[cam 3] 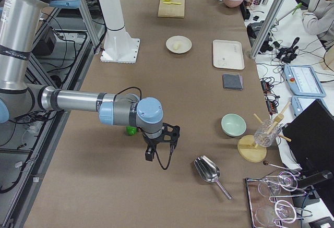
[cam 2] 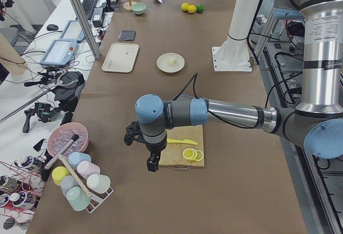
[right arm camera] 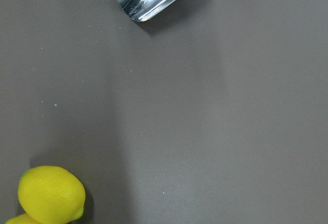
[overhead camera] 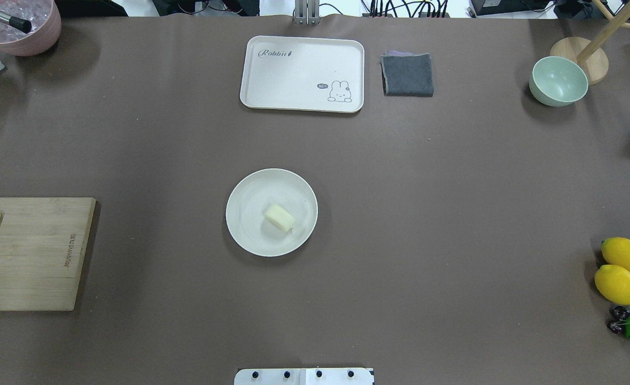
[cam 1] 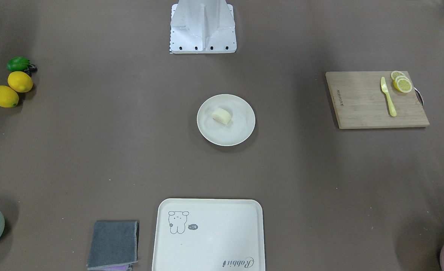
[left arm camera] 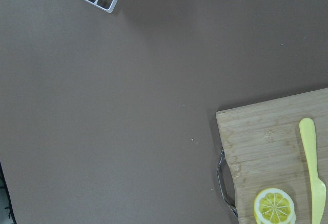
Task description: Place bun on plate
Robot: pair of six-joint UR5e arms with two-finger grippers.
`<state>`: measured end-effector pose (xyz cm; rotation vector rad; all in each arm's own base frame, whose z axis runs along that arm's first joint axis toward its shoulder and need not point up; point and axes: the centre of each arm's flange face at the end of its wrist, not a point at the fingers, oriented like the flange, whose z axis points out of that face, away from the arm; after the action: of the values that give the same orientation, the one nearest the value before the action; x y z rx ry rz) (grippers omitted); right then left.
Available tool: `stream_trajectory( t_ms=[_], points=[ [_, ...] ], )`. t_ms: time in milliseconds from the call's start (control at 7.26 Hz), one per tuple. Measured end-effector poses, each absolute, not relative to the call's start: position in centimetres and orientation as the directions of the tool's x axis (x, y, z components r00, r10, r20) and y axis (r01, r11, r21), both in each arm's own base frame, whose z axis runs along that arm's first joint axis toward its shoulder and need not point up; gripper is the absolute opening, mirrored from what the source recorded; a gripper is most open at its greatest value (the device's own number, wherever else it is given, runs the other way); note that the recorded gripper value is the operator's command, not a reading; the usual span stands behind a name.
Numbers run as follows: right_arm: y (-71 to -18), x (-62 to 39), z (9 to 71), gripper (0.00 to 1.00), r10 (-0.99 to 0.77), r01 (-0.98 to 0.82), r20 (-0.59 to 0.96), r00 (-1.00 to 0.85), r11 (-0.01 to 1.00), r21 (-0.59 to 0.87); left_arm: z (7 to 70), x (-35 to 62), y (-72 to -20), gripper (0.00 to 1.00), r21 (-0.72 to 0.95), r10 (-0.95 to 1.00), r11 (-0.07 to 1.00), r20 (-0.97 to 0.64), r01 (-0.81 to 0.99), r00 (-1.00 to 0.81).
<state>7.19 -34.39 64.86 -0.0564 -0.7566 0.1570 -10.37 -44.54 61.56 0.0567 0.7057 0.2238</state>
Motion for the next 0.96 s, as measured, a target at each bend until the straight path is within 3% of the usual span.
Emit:
stream_trajectory(
  t_ms=[964],
  points=[
    [-34.38, 7.19, 64.89, 1.00, 0.162, -0.122, 0.679, 0.716, 0.987, -0.107, 62.10, -10.75, -44.42, 0.97, 0.101, 0.218, 0.975, -0.592, -0.197, 0.776]
  ],
)
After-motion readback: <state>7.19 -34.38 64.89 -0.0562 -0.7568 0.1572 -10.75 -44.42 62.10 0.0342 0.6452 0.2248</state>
